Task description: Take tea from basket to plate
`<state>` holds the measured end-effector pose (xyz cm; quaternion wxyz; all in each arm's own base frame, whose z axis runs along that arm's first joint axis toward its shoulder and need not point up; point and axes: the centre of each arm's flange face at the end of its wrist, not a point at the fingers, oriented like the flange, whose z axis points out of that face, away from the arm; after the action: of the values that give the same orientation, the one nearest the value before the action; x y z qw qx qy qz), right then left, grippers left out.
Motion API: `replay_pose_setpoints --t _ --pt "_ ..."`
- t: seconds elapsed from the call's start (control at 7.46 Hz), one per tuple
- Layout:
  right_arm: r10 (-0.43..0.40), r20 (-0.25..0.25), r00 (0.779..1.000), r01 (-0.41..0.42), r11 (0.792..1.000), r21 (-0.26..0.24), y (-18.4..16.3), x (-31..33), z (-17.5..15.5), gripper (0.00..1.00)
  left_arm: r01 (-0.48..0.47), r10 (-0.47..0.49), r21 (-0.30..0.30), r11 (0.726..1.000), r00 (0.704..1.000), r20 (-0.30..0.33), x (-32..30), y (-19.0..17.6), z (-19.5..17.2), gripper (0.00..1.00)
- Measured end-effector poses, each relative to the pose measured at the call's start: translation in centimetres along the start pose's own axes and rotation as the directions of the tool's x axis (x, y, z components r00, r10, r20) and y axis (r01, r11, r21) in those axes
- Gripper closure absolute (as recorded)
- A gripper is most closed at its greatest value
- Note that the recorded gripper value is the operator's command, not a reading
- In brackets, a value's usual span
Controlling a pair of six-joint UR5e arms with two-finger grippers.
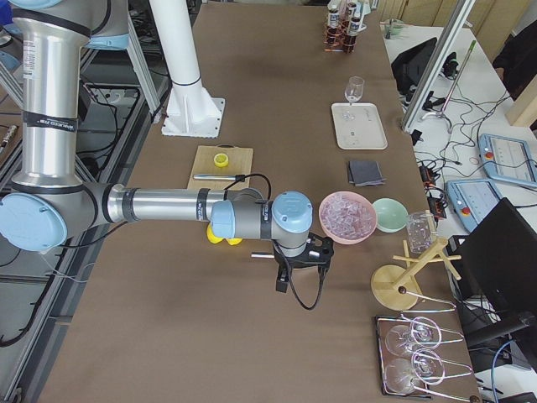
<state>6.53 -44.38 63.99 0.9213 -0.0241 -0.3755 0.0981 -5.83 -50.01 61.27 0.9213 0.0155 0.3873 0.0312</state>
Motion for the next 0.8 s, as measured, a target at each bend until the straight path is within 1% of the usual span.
replay_pose_setpoints --t 0.4,0.8 --pt "0.003 0.003 1.000 -0.003 1.000 0.001 -0.02 -0.05 -0.07 0.00 -0.003 0.003 -0.004 1.000 1.000 0.026 0.02 0.05 0.11 0.02" --pt "0.011 0.001 1.000 -0.011 1.000 -0.013 0.09 0.45 0.53 0.00 -0.008 0.008 0.006 1.000 1.000 0.027 0.04 0.25 -0.38 0.02"
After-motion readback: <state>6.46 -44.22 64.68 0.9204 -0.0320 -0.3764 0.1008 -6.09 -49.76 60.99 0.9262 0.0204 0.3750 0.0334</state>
